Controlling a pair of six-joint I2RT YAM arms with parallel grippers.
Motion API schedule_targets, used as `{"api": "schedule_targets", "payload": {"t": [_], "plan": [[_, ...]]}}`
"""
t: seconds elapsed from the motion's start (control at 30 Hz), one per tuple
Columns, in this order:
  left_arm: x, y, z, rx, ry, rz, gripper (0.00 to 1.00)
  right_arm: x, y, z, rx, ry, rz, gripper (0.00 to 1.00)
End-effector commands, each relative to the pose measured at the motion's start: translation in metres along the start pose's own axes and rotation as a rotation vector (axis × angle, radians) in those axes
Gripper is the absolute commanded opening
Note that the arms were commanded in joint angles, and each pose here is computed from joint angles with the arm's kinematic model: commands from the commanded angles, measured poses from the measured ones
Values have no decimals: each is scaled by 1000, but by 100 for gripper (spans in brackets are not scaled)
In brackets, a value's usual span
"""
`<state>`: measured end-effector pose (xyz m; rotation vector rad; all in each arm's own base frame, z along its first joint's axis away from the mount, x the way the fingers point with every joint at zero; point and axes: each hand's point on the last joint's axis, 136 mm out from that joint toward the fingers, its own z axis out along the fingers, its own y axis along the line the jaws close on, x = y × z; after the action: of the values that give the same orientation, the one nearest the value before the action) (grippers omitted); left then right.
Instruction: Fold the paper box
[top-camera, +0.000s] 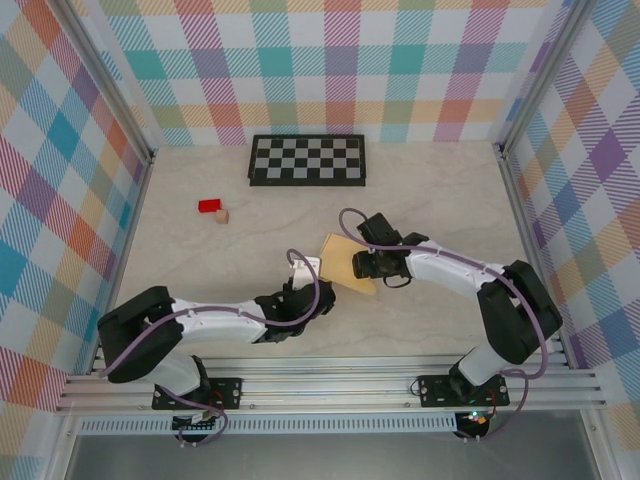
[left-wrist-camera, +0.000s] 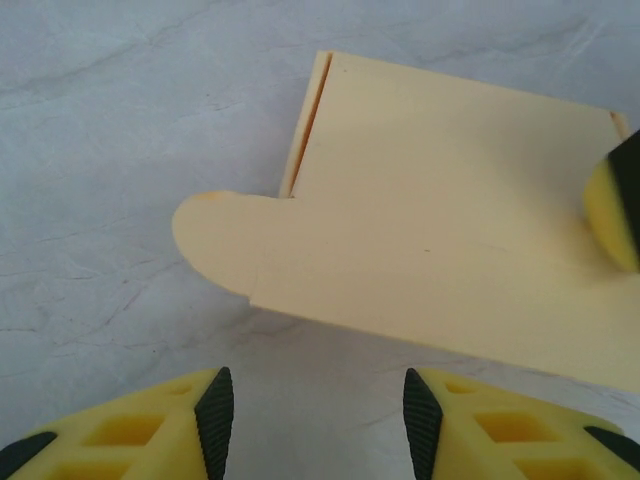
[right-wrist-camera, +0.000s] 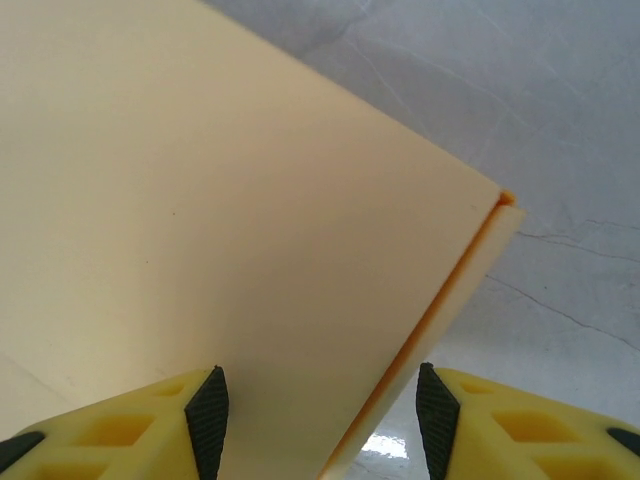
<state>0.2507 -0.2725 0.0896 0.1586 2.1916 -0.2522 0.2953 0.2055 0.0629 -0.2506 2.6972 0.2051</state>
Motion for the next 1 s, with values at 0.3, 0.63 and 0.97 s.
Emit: {"api": "schedule_targets", "payload": {"t": [0.3,0.63,0.97], "plan": [[-26,11,-30,66,246,-123,59,1,-11,2,65,24,-31,55],[-56,20,48,170,335,-204,56,-5,3,-2,-42,16,-72,55],[-38,20,93,130,430,-127,46,-16,3,-2,-140,-11,-120,55]]}}
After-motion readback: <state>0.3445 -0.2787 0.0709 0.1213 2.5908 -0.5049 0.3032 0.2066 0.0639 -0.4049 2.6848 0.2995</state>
